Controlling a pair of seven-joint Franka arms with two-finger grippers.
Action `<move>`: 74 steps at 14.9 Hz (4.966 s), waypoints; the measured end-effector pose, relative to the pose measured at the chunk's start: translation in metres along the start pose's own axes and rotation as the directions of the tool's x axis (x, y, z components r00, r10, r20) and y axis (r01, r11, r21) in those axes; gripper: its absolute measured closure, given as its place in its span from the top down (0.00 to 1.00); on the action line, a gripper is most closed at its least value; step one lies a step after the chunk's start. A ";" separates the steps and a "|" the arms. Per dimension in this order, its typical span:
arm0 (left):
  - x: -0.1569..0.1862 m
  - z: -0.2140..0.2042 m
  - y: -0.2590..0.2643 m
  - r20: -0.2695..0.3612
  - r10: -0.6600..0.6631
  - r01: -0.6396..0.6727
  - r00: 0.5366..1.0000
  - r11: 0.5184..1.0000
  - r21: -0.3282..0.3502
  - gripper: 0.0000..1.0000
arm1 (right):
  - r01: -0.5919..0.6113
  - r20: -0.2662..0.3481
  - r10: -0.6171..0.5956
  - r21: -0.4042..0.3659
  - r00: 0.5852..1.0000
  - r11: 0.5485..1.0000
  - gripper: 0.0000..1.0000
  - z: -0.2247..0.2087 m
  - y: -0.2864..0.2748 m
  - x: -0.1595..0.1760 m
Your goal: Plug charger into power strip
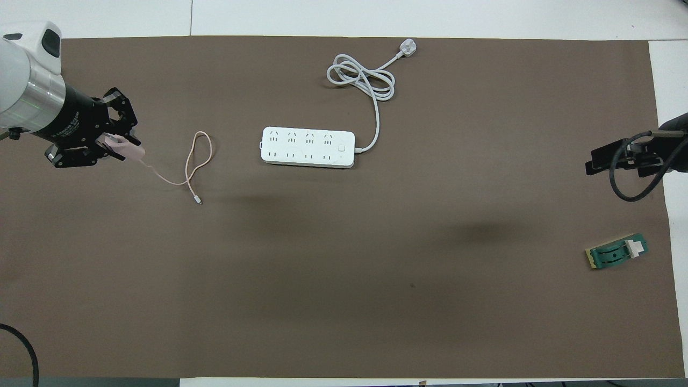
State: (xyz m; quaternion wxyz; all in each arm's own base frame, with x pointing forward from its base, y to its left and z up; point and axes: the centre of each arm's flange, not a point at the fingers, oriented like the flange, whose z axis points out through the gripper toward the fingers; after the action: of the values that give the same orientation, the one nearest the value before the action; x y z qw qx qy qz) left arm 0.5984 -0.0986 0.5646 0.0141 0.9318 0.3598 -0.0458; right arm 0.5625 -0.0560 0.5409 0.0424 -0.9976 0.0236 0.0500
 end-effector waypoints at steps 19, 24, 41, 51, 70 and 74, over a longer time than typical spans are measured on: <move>0.026 -0.020 -0.013 -0.027 -0.551 0.550 0.834 0.834 -0.043 0.32 | -0.061 -0.106 0.054 -0.067 0.993 0.996 1.00 -0.038 0.046 -0.008; 0.029 -0.016 -0.010 -0.021 -0.673 0.672 0.739 0.739 -0.053 0.32 | -0.061 -0.073 0.056 -0.062 0.996 0.996 1.00 -0.053 0.043 -0.017; -0.065 0.150 0.156 -0.127 -0.718 0.720 0.684 0.693 -0.040 0.32 | -0.052 -0.058 0.048 -0.062 0.997 0.997 1.00 -0.049 0.037 -0.016; -0.088 0.209 0.187 -0.174 -0.715 0.724 0.677 0.689 -0.016 0.32 | -0.052 -0.058 0.048 -0.062 0.997 0.997 1.00 -0.049 0.037 -0.016; -0.100 0.210 0.201 -0.146 -0.721 0.716 0.678 0.692 -0.091 0.32 | -0.052 -0.058 0.048 -0.062 0.997 0.997 1.00 -0.049 0.037 -0.016; -0.101 0.214 0.195 -0.142 -0.721 0.716 0.678 0.692 -0.096 0.32 | -0.052 -0.058 0.048 -0.062 0.997 0.997 1.00 -0.049 0.037 -0.016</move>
State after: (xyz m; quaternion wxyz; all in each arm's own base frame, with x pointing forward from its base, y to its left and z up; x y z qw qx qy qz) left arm 0.6389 -0.3229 0.3601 -0.0200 0.7159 0.6970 0.0371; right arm 0.5490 -0.0967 0.5876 0.0086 -0.9985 0.0481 0.0234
